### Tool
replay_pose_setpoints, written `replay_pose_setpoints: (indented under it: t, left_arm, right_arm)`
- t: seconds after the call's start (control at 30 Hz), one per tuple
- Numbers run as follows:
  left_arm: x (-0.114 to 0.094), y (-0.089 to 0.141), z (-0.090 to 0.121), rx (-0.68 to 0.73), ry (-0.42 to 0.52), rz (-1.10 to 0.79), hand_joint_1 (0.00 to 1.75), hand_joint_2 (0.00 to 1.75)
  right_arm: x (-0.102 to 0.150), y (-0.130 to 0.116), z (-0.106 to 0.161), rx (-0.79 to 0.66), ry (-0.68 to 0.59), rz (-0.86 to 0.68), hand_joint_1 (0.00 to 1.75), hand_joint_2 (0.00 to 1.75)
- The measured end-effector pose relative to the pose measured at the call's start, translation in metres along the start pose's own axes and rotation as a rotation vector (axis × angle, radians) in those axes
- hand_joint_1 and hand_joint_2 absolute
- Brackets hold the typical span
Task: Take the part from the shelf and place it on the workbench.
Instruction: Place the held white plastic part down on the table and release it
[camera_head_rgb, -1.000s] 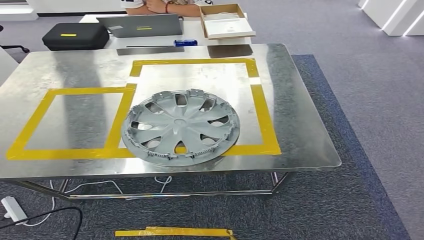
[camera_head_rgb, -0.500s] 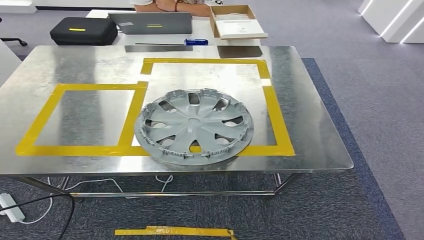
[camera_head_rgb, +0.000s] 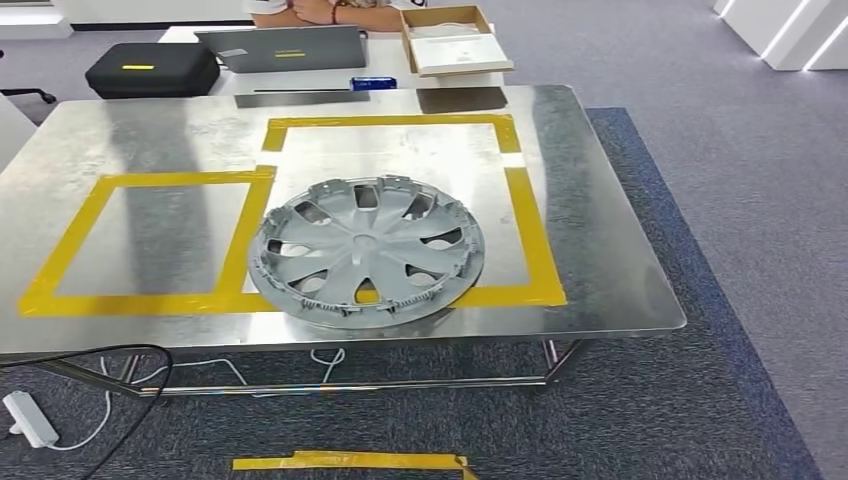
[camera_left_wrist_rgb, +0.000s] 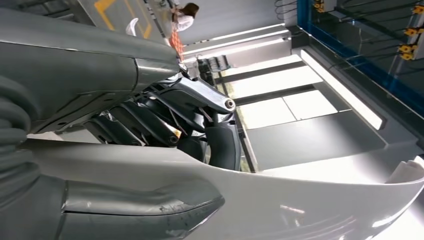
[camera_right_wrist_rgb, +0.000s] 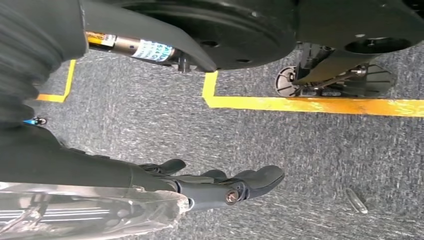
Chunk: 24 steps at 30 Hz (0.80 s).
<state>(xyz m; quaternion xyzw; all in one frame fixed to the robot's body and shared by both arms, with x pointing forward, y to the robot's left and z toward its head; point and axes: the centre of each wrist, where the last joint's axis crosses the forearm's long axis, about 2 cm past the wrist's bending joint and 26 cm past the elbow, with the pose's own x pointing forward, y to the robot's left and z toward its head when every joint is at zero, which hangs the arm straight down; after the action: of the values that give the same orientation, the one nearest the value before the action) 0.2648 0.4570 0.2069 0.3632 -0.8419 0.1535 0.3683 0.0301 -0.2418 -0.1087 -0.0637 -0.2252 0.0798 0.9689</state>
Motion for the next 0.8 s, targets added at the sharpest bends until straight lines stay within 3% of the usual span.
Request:
replay_pose_setpoints:
  t: [0.8]
  left_arm:
    - [-0.021, -0.060, -0.010, -0.054, 0.086, 0.019, 1.75, 1.75]
  right_arm:
    - [0.003, -0.007, -0.004, 0.009, -0.014, 0.036, 0.00, 1.75]
